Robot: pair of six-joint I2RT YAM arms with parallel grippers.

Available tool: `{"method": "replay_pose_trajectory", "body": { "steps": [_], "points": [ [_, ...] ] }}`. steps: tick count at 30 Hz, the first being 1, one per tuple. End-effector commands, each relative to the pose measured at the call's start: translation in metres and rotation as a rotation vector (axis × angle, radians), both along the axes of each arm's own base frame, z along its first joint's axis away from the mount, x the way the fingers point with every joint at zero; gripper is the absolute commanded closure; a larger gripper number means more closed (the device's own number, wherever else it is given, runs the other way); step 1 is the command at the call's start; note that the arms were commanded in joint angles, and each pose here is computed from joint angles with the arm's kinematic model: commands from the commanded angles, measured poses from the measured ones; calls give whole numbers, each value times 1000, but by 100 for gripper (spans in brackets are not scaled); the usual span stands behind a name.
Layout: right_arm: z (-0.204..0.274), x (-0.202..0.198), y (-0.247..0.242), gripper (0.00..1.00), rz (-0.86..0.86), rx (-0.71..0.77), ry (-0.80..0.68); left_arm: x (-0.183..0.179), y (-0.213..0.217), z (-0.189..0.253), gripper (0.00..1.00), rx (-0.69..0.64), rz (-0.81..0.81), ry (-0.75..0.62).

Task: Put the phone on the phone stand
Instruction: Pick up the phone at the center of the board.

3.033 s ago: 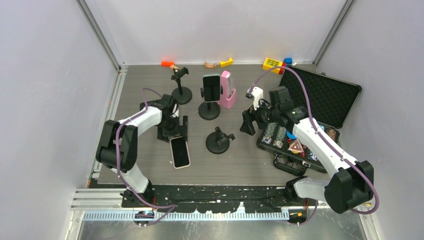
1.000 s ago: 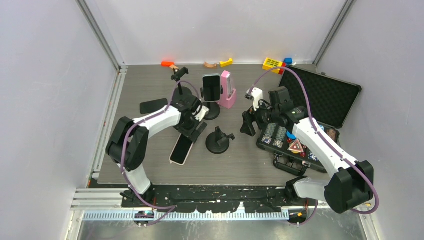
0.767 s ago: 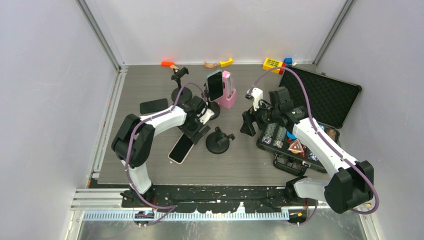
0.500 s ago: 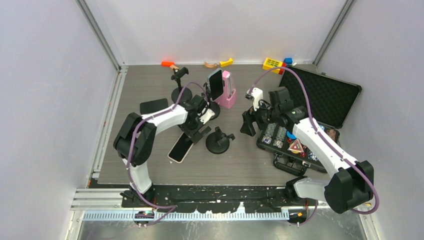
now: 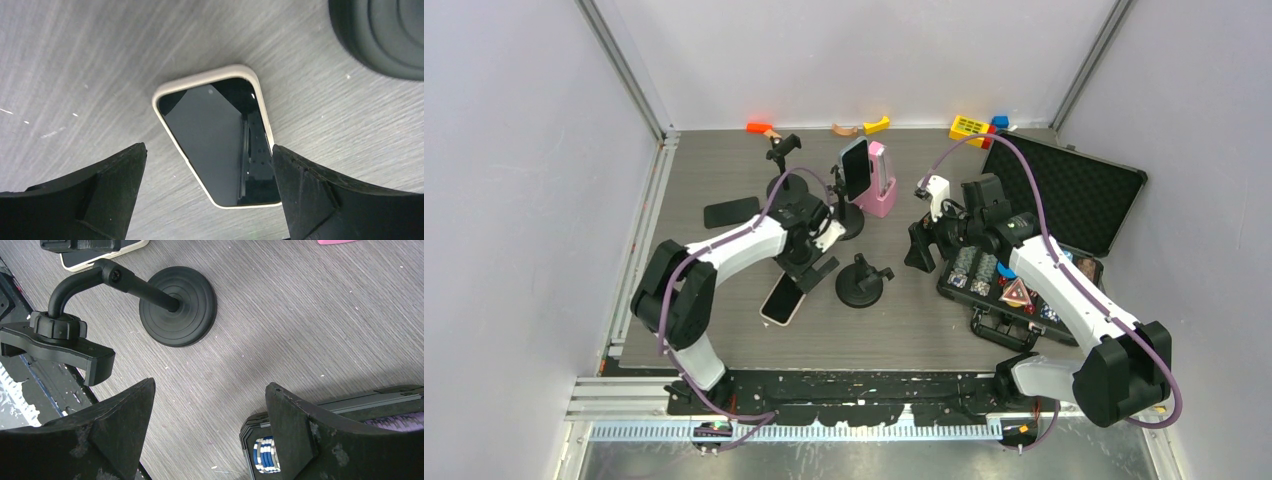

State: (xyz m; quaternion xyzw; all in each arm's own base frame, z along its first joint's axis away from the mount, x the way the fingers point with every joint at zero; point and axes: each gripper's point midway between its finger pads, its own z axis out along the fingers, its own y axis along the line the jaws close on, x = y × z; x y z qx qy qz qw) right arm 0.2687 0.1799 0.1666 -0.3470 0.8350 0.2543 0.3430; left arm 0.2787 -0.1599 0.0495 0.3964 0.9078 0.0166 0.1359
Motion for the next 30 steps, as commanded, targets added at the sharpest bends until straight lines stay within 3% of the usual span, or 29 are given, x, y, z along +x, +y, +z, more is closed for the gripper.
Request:
{"method": "replay_pose_trajectory", "body": {
  "steps": [1,17,30],
  "points": [
    [13,6,3,14,9,23,-31,-20,11,0,0,8,23,36],
    [13,6,3,14,7,23,-30,-35,11,-9,0,-66,63,143],
    [12,6,3,14,9,20,-27,-33,19,-24,0,-18,94,159]
  ]
}}
